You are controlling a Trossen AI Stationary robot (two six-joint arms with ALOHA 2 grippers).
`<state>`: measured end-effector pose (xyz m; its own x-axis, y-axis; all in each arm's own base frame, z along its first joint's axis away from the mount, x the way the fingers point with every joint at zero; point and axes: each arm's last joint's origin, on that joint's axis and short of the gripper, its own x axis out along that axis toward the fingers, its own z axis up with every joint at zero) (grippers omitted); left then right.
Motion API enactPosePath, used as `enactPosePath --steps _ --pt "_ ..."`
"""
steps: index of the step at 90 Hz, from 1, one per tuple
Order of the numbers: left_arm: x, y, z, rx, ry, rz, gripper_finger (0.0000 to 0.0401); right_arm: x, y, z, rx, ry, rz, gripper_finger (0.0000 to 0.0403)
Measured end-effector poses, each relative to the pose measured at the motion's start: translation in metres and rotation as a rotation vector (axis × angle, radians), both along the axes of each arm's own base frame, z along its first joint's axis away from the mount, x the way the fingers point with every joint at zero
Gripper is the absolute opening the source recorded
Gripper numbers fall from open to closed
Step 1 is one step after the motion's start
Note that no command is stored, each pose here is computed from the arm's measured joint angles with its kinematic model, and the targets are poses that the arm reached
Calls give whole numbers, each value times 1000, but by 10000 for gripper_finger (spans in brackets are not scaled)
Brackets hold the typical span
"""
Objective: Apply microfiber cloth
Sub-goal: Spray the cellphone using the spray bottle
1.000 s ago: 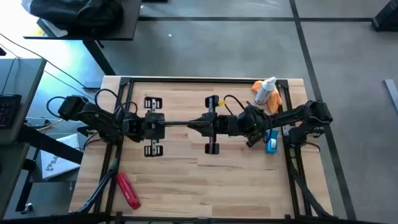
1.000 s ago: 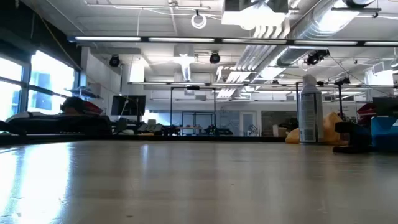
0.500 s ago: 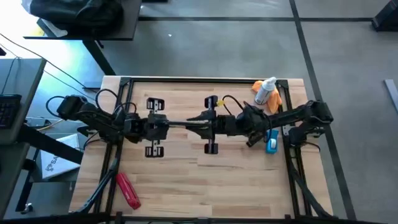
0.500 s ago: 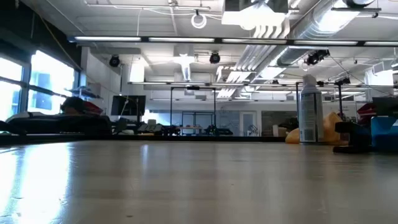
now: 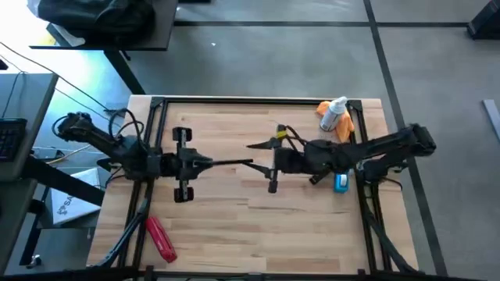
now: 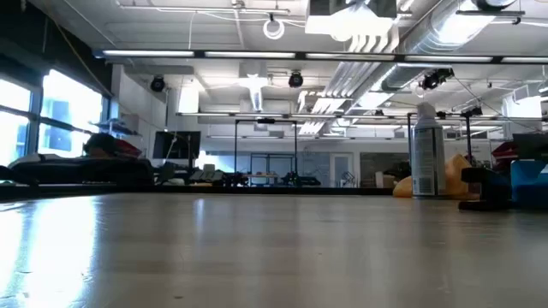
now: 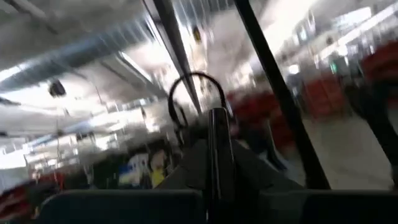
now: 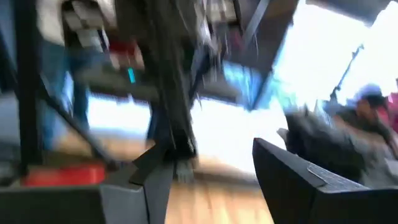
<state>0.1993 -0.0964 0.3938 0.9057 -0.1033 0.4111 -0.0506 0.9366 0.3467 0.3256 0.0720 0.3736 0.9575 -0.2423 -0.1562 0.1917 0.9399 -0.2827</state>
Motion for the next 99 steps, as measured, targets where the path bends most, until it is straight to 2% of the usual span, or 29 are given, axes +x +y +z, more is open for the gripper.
enactPosePath --steps 9,17,33,42,50,66,77,84,89,99 --pt "-6 -6 -5 -17 83 4 13 -13 -5 -8 11 122 -127 187" --pt "-5 -9 -15 -50 187 75 14 -20 -9 -17 7 220 -218 187" --pt "-3 -9 -58 -153 285 205 14 -41 -25 -23 -17 315 -437 187" --pt "1 -5 -83 -208 288 287 14 -56 -41 -21 30 342 -535 184" --pt "4 -4 -101 -227 283 307 14 -67 -61 -13 94 413 -547 177" --pt "14 3 -127 -256 297 346 15 -86 -101 1 140 678 -573 167" --pt "23 6 -135 -246 318 379 15 -101 -126 14 117 870 -591 165" --pt "26 9 -139 -232 333 400 16 -111 -139 20 64 1014 -582 165" --pt "27 11 -138 -240 325 408 16 -119 -146 22 16 1117 -555 165" --pt "27 12 -139 -237 329 415 16 -126 -158 21 -76 1218 -467 165"
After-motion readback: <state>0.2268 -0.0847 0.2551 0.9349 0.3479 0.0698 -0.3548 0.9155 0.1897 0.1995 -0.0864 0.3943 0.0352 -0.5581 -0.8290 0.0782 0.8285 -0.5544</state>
